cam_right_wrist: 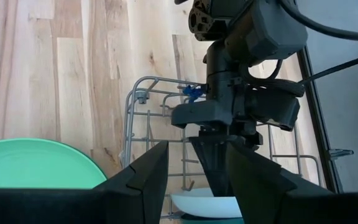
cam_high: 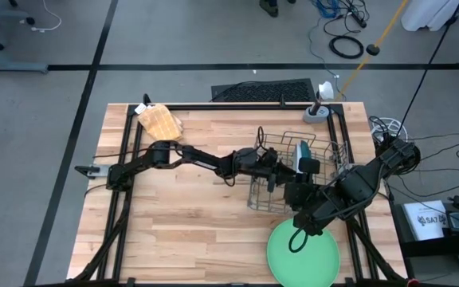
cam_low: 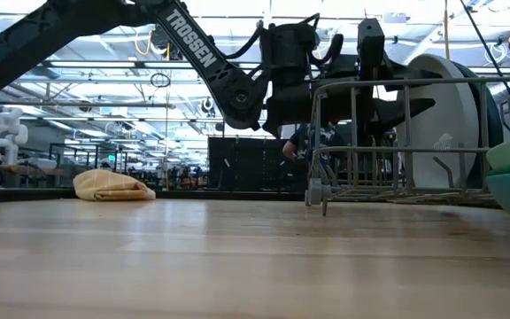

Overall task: Sort dishes
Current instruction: Put the white plate in the dish rack, then put the light green plate in the dish rack

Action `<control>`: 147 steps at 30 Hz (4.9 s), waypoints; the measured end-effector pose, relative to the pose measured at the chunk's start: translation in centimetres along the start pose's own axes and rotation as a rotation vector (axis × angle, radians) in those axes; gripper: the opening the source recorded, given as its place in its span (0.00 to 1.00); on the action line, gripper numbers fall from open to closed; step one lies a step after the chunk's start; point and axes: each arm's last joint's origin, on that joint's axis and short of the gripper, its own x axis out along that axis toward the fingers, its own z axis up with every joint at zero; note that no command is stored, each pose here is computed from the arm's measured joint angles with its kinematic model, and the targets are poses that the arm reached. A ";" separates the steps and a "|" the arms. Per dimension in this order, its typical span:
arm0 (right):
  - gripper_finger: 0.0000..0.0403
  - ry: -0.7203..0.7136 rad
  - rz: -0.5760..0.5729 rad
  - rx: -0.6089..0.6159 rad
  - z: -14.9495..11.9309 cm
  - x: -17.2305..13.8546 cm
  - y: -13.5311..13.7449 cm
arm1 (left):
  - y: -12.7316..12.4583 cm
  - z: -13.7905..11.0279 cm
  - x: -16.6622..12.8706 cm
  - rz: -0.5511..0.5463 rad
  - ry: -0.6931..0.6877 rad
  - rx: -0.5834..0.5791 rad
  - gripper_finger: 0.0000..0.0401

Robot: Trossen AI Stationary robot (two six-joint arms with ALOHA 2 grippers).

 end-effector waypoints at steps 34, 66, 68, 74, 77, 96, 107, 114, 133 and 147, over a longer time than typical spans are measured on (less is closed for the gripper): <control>0.39 -0.031 0.013 -0.058 -1.4 -1.4 1.7 | -0.2 2.7 -2.6 -0.009 0.032 0.092 0.01; 0.39 -0.261 -0.042 -0.129 -2.2 -5.3 -1.9 | -20.8 -8.3 -1.8 0.003 0.631 1.112 0.46; 0.39 -0.259 -0.037 -0.126 -2.2 -5.3 -1.9 | -21.6 -8.9 -0.6 -0.008 0.684 1.172 0.47; 0.39 -0.262 -0.027 -0.130 -2.3 -5.4 -1.8 | -22.9 -10.6 1.0 -0.078 0.822 1.263 0.48; 0.39 -0.267 -0.021 -0.133 -2.4 -5.5 -1.6 | -23.0 -11.7 0.9 -0.112 0.852 1.289 0.48; 0.39 -0.287 -0.013 -0.138 -2.2 -5.6 -1.4 | -22.3 -15.4 1.6 -0.183 0.813 1.391 0.42; 0.39 -0.288 -0.014 -0.137 -2.2 -5.6 -1.4 | -22.2 -15.6 1.8 -0.218 0.790 1.376 0.12; 0.39 -0.289 -0.014 -0.136 -2.2 -5.6 -1.4 | -21.7 -16.3 2.0 -0.227 0.779 1.373 0.08; 0.39 -0.287 -0.015 -0.138 -2.2 -5.6 -1.4 | -23.2 -14.4 2.2 -0.194 0.946 1.387 0.01; 0.39 -0.286 -0.011 -0.136 -2.2 -5.5 -1.4 | -23.9 -14.3 0.3 -0.109 1.210 1.282 0.00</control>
